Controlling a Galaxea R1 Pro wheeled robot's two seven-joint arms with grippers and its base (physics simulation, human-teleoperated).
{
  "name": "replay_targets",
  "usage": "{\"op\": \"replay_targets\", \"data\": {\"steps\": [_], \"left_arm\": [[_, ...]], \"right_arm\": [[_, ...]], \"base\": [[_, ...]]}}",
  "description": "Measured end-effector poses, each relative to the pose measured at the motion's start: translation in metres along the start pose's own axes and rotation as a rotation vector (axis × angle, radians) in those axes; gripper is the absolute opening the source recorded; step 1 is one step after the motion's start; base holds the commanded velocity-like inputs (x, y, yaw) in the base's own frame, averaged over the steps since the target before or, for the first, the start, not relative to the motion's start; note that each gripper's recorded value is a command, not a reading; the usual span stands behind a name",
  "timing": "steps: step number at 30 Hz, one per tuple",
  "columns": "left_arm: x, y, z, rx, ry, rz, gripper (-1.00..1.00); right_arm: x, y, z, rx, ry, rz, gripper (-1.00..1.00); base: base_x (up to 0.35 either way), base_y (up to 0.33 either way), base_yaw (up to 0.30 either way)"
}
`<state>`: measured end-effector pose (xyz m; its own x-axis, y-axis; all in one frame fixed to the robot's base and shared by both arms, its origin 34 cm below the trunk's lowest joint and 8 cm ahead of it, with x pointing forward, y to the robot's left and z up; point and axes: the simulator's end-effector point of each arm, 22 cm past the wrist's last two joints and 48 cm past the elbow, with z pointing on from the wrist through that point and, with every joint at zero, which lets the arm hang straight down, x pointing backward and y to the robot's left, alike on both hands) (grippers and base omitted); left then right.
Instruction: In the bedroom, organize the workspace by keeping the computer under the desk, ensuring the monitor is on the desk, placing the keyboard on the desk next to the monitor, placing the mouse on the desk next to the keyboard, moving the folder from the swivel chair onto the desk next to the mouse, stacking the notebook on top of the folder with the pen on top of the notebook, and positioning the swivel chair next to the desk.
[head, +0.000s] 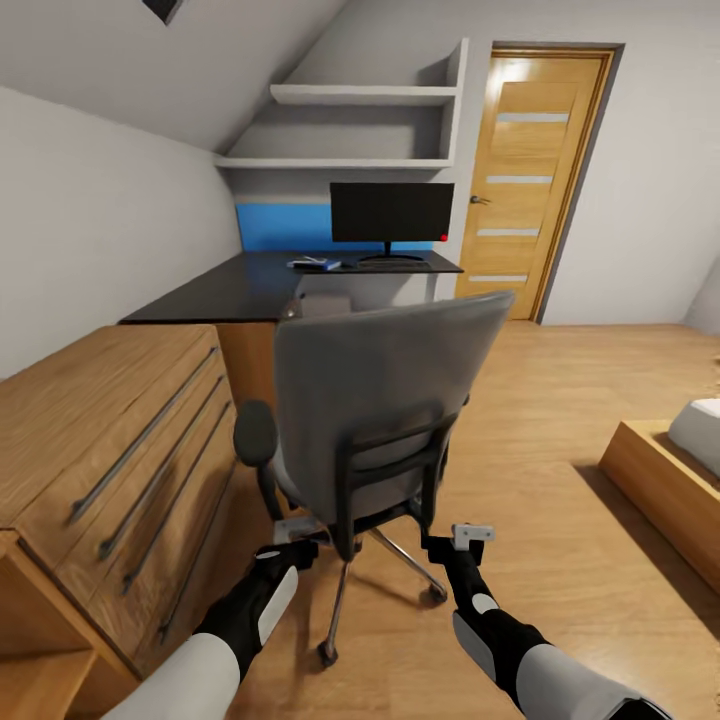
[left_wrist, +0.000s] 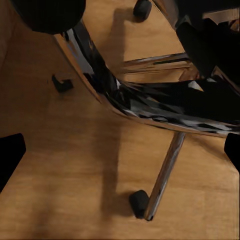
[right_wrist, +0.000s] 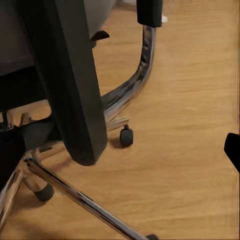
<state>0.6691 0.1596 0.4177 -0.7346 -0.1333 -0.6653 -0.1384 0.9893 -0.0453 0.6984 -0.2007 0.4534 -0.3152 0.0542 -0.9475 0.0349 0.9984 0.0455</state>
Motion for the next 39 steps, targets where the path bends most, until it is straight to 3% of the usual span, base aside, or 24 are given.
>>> {"op": "replay_targets", "data": {"steps": [4,27,39], "left_arm": [[-0.0079,0.0002,-0.0001,-0.001,-0.038,-0.012,1.0],[-0.0044,0.0012,0.0008,-0.004,-0.034,-0.01,1.0],[-0.0092,0.0004,-0.0024,-0.002,-0.044,-0.01,1.0]], "right_arm": [[0.0002,0.0001,-0.0001,0.0,0.0,-0.001,1.0],[0.0002,0.0002,-0.0001,-0.001,0.0,0.0,1.0],[-0.0036,-0.0007,-0.0013,0.001,-0.005,-0.001,1.0]], "base": [[0.282,-0.209,-0.067],[0.315,-0.077,-0.005],[0.32,-0.034,-0.124]]}}
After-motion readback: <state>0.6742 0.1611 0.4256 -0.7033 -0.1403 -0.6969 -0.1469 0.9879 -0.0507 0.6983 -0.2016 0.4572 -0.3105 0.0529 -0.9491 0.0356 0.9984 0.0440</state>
